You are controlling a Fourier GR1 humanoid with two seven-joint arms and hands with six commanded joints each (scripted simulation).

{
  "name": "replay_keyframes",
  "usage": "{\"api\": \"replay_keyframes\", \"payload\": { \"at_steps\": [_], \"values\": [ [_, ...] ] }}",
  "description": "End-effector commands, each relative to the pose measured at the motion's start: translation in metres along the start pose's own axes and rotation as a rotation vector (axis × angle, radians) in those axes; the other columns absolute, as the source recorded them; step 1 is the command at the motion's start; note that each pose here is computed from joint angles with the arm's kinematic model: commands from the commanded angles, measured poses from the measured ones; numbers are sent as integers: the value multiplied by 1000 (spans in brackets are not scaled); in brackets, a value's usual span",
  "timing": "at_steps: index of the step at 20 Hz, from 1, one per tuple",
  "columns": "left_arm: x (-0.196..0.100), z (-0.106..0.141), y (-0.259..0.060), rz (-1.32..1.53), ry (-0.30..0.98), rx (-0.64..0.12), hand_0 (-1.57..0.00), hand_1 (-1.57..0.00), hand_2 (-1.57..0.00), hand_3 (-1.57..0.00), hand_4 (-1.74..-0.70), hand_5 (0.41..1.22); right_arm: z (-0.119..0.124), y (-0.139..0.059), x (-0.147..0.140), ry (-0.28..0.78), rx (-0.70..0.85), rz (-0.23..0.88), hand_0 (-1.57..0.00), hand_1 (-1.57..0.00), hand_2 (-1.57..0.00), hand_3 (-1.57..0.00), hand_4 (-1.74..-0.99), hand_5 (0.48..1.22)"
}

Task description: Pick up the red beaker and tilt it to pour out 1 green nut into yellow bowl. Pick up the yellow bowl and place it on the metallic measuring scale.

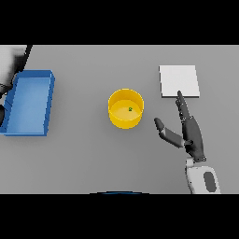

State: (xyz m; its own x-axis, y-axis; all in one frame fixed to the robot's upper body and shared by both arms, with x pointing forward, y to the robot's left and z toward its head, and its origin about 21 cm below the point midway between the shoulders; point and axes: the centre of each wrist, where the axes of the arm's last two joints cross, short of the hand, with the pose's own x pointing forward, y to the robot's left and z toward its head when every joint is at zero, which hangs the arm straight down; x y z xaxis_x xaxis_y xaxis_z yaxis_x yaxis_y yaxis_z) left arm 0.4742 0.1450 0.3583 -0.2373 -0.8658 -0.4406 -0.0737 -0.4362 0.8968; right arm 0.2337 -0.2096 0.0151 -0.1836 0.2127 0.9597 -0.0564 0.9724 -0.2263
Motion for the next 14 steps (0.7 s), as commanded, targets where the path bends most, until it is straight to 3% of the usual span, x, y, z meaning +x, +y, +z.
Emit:
{"api": "replay_keyframes", "payload": {
  "at_steps": [1,4,6,8,10,14],
  "values": [
    [-24,3,-8,156,24,-7,-1571,-1571,-1571,-1507,-1736,1221,0,1,0,-4,4,-4,1,1,1,1,-1114,578],
    [-80,16,-49,529,132,7,-1571,-1571,-1571,-1538,-1738,1221,-1,2,-1,-11,17,12,1,1,1,1,-1118,595],
    [-102,24,-95,688,215,5,-1571,-1571,-1571,-1550,-1739,1221,0,1,-3,-5,21,40,1,1,1,1,-1127,606],
    [-105,28,-134,789,367,-28,-1571,-1571,-1571,-1558,-1740,1221,-4,2,-2,-14,27,40,1,1,1,1,-1132,621],
    [-108,36,-170,885,463,-5,-1571,-1571,-1571,-1562,-1740,1221,0,-2,-2,-16,41,49,1,1,1,1,-1142,628],
    [-108,50,-219,1093,658,-30,-1571,-1571,-1571,-1567,-1741,1221,1,-1,-5,-16,50,34,1,1,1,1,-1133,655]
  ]
}}
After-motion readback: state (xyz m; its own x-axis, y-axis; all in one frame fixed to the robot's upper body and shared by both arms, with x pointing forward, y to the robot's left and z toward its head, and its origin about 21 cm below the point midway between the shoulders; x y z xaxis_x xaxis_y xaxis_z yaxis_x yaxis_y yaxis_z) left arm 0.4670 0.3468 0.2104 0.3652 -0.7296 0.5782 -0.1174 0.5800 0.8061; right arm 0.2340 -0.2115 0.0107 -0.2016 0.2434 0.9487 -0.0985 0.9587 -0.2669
